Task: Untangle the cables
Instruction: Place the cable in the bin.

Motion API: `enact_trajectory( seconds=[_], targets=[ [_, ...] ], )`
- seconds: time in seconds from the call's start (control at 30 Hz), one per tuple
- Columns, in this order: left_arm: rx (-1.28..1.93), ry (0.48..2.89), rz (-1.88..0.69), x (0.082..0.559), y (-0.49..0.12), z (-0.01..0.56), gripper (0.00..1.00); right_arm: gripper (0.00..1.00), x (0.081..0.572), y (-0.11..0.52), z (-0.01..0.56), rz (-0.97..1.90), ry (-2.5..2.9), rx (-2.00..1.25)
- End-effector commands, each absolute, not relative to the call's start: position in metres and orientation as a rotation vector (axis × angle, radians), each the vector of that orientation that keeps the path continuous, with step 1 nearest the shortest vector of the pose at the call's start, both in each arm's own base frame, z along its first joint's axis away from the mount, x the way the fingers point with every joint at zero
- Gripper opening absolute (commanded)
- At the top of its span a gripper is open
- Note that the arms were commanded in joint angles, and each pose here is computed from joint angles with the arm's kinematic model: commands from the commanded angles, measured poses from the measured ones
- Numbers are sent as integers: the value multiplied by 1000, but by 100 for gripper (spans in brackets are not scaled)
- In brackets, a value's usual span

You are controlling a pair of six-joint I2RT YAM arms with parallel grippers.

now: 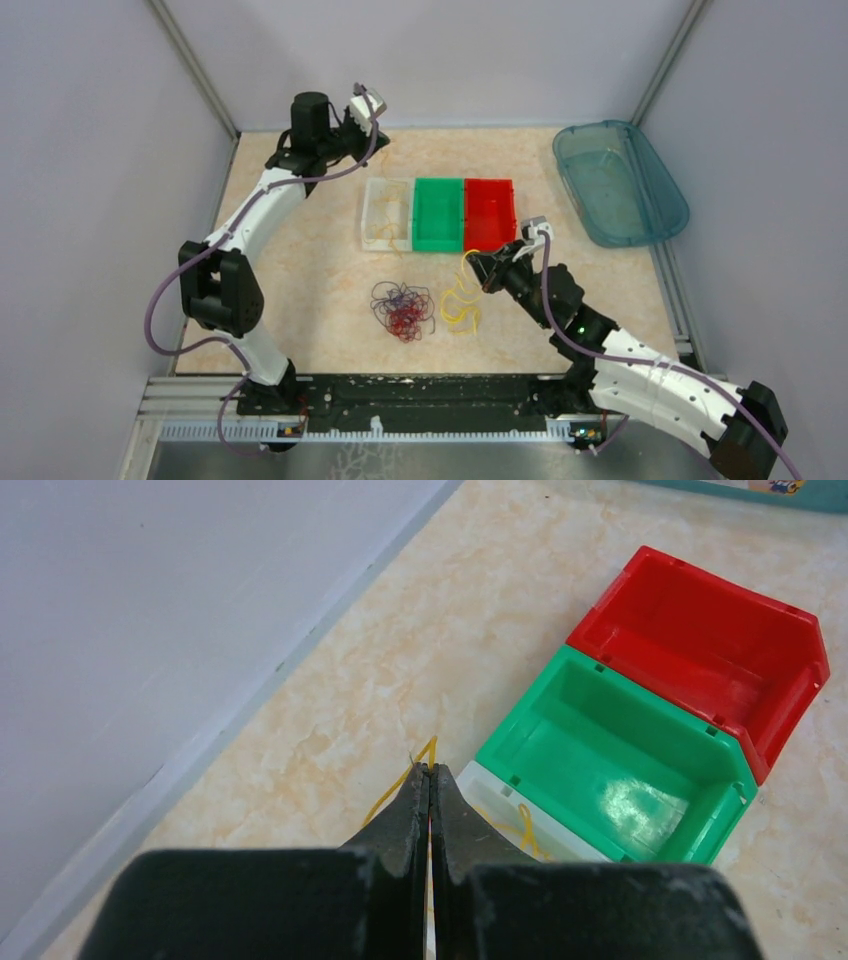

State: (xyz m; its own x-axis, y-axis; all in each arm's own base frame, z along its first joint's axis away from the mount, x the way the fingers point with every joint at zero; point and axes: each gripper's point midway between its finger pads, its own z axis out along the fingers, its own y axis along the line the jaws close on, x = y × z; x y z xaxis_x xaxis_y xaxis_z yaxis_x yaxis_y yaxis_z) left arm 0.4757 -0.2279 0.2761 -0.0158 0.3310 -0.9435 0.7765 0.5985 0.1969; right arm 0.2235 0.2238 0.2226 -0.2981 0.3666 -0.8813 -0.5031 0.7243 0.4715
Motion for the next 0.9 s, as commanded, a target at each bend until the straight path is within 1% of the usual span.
enact_trajectory(
  seconds=[0.0,0.23,0.4,0.43,0.47,0.53,0.57,0.6,0.63,0.73,0.8,0.87],
  targets=[
    [965,1673,-488,464,-228,249,0,0,225,221,244,892,1598,-73],
    [917,1812,-545,449,-225,202,0,0,227,223,249,886,1595,-77],
    [870,1885,-460,462,-219,170,1,0,230,224,250,877,1601,-74],
    [862,1894,-450,464,-219,166,10,0,230,223,250,875,1601,-71],
    [859,1905,-449,465,-219,163,23,0,231,222,250,868,1605,-71],
    [872,1932,-457,464,-220,160,38,0,230,221,250,857,1605,-83],
    [883,1946,-459,463,-220,159,48,0,230,221,249,848,1611,-90],
    [896,1961,-462,461,-219,158,63,0,231,220,248,837,1619,-95],
    [903,1972,-459,460,-218,160,74,0,231,220,247,830,1626,-101],
    [911,1982,-466,453,-215,176,88,0,232,222,252,834,1619,-119],
    [922,1960,-516,442,-216,194,99,0,234,225,262,824,1615,-147],
    [929,1920,-638,421,-221,215,99,0,237,228,277,819,1603,-179]
  ],
)
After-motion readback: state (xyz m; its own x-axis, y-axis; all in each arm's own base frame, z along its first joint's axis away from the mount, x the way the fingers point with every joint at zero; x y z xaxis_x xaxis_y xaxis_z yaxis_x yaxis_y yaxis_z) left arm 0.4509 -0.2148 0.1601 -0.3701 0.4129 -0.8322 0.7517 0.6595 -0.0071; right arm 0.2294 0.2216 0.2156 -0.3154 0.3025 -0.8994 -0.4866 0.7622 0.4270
